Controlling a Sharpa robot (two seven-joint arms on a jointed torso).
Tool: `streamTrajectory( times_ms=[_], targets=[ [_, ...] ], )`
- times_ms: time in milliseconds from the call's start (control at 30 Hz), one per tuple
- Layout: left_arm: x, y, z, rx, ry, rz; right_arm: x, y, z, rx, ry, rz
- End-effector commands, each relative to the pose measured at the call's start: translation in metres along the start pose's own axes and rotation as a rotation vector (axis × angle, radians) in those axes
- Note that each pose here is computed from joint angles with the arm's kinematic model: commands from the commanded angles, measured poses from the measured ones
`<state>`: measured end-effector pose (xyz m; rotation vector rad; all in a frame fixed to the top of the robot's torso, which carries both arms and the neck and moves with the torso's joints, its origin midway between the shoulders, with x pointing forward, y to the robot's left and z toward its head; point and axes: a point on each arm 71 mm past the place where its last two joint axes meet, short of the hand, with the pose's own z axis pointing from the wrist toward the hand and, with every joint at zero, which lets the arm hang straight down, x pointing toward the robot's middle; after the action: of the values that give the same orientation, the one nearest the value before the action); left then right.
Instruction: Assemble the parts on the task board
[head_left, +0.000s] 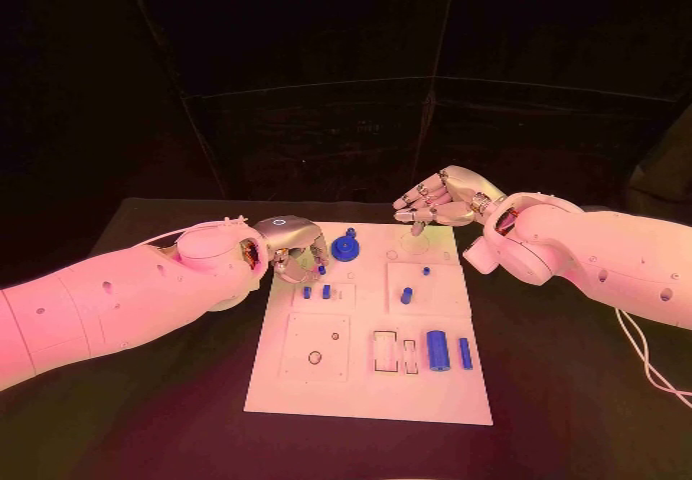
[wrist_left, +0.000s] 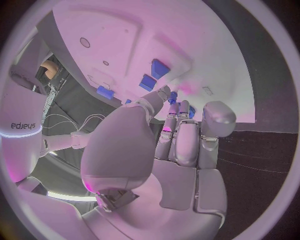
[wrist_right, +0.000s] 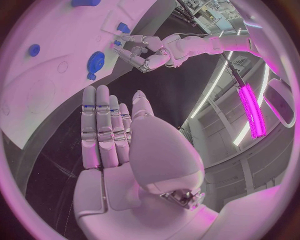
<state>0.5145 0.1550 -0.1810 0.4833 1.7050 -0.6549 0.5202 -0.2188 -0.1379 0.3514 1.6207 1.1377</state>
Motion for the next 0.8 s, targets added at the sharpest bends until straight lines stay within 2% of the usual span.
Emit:
streamTrajectory(
  times_ms=[33,133,233,400,533,600,667,800],
  targets=[
    [-0.0075,0.0001,-0.0029,0.024,-0.052,-0.036,-0.004,-0.002,0.000,0.002,-0.007,-0.037],
    [-0.0167,0.0074,-0.0084,0.012,-0.105,-0.120,-0.008,-0.006,-0.002,0.014,-0.007,-0.088],
    [-0.0265,0.0208,-0.0169,-0.020,-0.167,-0.283,-0.013,-0.011,-0.005,0.027,0.001,-0.165],
    [-0.0397,0.0468,-0.0353,-0.065,-0.274,-0.601,-0.020,-0.018,-0.013,0.050,0.032,-0.347],
    [-0.0454,0.0623,-0.0473,-0.073,-0.372,-0.904,-0.022,-0.021,-0.021,0.065,0.057,-0.496],
    [-0.0467,0.0661,-0.0511,-0.065,-0.411,-1.033,-0.022,-0.020,-0.025,0.069,0.065,-0.574],
    [-0.0466,0.0669,-0.0531,-0.054,-0.431,-1.114,-0.021,-0.020,-0.028,0.071,0.069,-0.633],
    [-0.0402,0.0631,-0.0577,-0.029,-0.445,-1.269,-0.014,-0.018,-0.036,0.068,0.081,-0.760]
  ],
)
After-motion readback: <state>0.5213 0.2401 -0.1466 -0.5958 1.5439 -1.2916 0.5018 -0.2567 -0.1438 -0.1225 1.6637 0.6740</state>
